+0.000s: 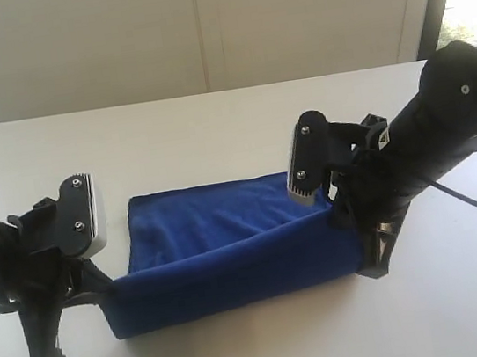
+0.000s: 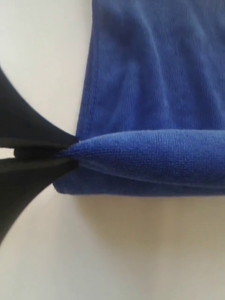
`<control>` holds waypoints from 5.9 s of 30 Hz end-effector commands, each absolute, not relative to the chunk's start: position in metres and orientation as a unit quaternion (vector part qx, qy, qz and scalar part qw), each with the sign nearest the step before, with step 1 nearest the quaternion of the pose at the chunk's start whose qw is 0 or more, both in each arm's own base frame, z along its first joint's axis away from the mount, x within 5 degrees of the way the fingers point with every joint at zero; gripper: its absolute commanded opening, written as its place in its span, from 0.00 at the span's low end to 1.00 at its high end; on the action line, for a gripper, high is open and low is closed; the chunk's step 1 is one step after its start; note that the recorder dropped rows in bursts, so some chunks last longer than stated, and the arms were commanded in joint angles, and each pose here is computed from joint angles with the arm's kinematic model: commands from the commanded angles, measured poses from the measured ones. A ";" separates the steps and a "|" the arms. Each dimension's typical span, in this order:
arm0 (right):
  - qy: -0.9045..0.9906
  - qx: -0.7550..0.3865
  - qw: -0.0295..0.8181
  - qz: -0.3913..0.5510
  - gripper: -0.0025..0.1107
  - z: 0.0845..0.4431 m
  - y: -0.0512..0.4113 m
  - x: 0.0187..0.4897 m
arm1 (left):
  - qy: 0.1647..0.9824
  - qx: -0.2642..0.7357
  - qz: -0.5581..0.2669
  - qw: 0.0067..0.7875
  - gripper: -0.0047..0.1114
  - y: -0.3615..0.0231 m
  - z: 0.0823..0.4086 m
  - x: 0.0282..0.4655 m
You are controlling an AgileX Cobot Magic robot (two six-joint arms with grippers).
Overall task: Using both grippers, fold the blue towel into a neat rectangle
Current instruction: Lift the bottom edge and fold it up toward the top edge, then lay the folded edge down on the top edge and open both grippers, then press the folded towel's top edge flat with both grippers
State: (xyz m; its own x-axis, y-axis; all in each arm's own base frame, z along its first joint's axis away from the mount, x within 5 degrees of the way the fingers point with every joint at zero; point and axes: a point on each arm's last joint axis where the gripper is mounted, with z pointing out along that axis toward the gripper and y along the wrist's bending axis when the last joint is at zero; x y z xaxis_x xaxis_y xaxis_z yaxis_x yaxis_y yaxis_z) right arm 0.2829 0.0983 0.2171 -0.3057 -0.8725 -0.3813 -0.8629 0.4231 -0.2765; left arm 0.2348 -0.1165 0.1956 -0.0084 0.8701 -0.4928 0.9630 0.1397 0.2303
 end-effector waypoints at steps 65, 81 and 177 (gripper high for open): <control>0.872 -0.386 0.294 -0.062 0.02 0.160 0.083 0.390 | 0.720 0.568 0.087 0.390 0.04 -0.146 0.173 0.388; 0.864 -0.383 0.321 -0.067 0.02 0.164 0.086 0.403 | 0.719 0.569 0.082 0.390 0.04 -0.152 0.166 0.402; 0.920 -0.337 0.142 0.140 0.02 0.156 0.115 0.385 | 0.890 0.421 -0.156 0.077 0.04 -0.154 0.166 0.369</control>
